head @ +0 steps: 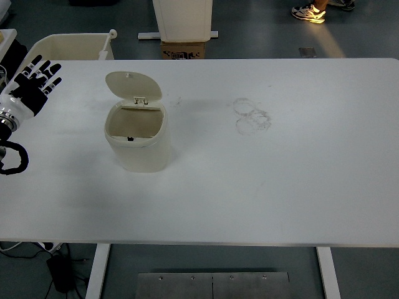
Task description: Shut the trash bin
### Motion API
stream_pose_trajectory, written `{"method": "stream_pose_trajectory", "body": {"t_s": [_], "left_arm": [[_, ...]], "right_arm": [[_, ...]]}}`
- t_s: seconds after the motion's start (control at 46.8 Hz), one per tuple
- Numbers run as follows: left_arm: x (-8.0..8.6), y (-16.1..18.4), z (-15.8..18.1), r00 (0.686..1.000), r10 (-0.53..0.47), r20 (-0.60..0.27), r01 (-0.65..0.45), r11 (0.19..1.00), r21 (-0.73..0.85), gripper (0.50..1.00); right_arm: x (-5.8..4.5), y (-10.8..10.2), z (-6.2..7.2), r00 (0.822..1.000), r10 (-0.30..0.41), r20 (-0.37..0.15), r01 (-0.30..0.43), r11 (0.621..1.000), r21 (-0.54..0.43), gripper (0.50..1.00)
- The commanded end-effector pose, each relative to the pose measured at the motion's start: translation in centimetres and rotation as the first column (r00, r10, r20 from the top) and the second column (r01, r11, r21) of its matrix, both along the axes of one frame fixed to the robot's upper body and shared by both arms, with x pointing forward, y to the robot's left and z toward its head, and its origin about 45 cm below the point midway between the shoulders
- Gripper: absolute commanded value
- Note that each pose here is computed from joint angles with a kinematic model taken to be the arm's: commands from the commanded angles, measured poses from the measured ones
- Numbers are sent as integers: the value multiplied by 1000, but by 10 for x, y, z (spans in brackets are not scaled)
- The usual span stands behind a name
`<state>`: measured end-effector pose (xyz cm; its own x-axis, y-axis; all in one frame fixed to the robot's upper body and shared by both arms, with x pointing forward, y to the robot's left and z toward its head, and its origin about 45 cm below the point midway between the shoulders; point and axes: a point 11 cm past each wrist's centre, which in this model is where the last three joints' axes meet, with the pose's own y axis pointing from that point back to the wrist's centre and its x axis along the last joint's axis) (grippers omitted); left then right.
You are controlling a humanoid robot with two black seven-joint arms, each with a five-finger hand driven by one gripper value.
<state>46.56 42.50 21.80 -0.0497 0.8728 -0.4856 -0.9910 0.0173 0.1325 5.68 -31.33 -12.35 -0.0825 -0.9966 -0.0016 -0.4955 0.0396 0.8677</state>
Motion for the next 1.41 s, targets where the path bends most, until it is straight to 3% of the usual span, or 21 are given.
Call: {"method": "stream_pose_trajectory", "body": {"t_s": [0.0,1.389], "left_arm": [[0,0,0,1000,1,-1,-1,1000,0,1000],[-2,-9,-11,1000,-11,-18,10,1000,-15,1000]], "right_arm": [[0,0,0,1000,0,0,0,1000,0,991],[0,0,0,1000,1,0,-1,1000,0,993]]}}
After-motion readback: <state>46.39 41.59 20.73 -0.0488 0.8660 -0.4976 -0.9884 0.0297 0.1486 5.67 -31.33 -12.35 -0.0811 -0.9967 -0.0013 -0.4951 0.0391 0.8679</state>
